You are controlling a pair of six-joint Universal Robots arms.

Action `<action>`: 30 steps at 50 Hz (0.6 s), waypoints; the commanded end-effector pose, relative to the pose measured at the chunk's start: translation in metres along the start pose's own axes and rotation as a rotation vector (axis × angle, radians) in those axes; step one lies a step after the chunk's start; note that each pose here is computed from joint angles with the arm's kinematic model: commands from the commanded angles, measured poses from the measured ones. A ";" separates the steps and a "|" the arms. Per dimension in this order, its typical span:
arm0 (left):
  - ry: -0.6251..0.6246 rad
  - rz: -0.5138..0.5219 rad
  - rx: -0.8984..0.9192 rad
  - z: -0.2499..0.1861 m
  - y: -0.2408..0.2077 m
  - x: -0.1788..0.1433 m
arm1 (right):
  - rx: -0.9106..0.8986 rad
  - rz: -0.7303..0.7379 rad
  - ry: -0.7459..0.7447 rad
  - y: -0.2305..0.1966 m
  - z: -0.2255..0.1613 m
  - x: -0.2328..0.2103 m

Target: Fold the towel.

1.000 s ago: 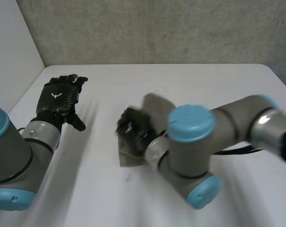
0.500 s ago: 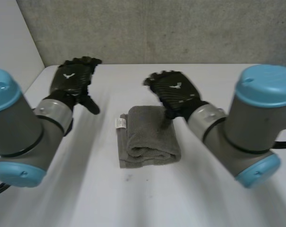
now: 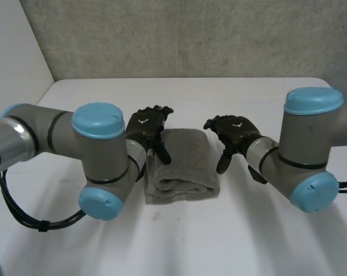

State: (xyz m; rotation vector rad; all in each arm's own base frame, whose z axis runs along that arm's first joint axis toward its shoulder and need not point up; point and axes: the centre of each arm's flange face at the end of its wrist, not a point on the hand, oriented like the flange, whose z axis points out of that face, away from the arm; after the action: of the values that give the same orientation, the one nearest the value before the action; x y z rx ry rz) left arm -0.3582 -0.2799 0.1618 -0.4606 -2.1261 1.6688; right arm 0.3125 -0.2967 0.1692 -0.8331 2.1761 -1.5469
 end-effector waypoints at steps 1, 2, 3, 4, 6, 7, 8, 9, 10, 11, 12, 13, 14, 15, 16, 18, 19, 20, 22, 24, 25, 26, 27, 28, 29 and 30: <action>-0.031 0.013 -0.071 -0.001 0.019 -0.005 | -0.041 0.001 -0.016 0.011 0.019 -0.004; -0.031 0.013 -0.071 -0.001 0.019 -0.005 | -0.052 0.001 -0.028 0.014 0.022 -0.008; -0.042 0.018 -0.097 -0.004 0.025 -0.007 | -0.052 0.001 -0.028 0.014 0.022 -0.008; -0.051 0.023 -0.125 -0.009 0.032 -0.009 | -0.062 -0.001 -0.038 0.016 0.024 -0.011; -0.056 0.026 -0.141 -0.013 0.036 -0.010 | -0.070 -0.003 -0.051 0.018 0.025 -0.015; -0.058 0.028 -0.160 -0.017 0.041 -0.011 | -0.080 -0.007 -0.062 0.019 0.024 -0.019; -0.058 0.028 -0.160 -0.017 0.041 -0.011 | -0.080 -0.007 -0.062 0.019 0.024 -0.019; -0.063 0.029 -0.171 -0.021 0.042 -0.013 | -0.084 -0.014 -0.072 0.020 0.024 -0.023; -0.063 0.030 -0.172 -0.021 0.042 -0.013 | -0.089 -0.017 -0.081 0.022 0.024 -0.026; -0.063 0.031 -0.185 -0.026 0.045 -0.013 | -0.089 -0.017 -0.081 0.022 0.024 -0.026; -0.066 0.032 -0.200 -0.030 0.049 -0.015 | -0.094 -0.020 -0.090 0.024 0.024 -0.030; -0.066 0.032 -0.200 -0.030 0.049 -0.015 | -0.103 -0.026 -0.094 0.027 0.024 -0.033; -0.067 0.036 -0.211 -0.033 0.052 -0.016 | -0.103 -0.026 -0.095 0.027 0.024 -0.033; -0.069 0.044 -0.217 -0.034 0.053 -0.016 | -0.106 -0.035 -0.095 0.029 0.025 -0.034; -0.069 0.044 -0.217 -0.034 0.053 -0.016 | -0.110 -0.049 -0.096 0.031 0.026 -0.035; -0.067 0.068 -0.227 -0.035 0.056 -0.017 | -0.111 -0.064 -0.096 0.032 0.026 -0.035; -0.067 0.068 -0.227 -0.035 0.056 -0.017 | -0.111 -0.064 -0.096 0.032 0.026 -0.035; -0.066 0.080 -0.226 -0.035 0.056 -0.017 | -0.103 -0.084 -0.094 0.029 0.027 -0.035; -0.066 0.092 -0.223 -0.035 0.055 -0.017 | -0.090 -0.100 -0.090 0.024 0.026 -0.034; -0.065 0.102 -0.214 -0.034 0.051 -0.017 | -0.043 -0.115 -0.081 0.005 0.020 -0.032; -0.065 0.106 -0.187 -0.034 0.041 -0.016 | -0.043 -0.115 -0.081 0.005 0.020 -0.032; -0.060 0.106 -0.148 -0.035 0.027 -0.014 | 0.000 -0.117 -0.074 -0.012 0.014 -0.031; -0.060 0.106 -0.148 -0.035 0.026 -0.014 | 0.000 -0.117 -0.073 -0.012 0.014 -0.031; -0.060 0.106 -0.098 -0.037 0.007 -0.012 | 0.049 -0.119 -0.058 -0.032 0.005 -0.027; -0.060 0.106 -0.097 -0.037 0.007 -0.012 | 0.098 -0.121 -0.047 -0.050 -0.005 -0.025; -0.060 0.100 -0.038 -0.039 -0.015 -0.010 | 0.099 -0.121 -0.047 -0.050 -0.005 -0.024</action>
State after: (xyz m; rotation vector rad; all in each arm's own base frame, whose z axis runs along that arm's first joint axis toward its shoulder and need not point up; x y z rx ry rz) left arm -0.3270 -0.2493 0.1329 -0.5840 -2.3411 1.5772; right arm 0.3473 -0.2897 0.1625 -1.0229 2.1328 -1.5117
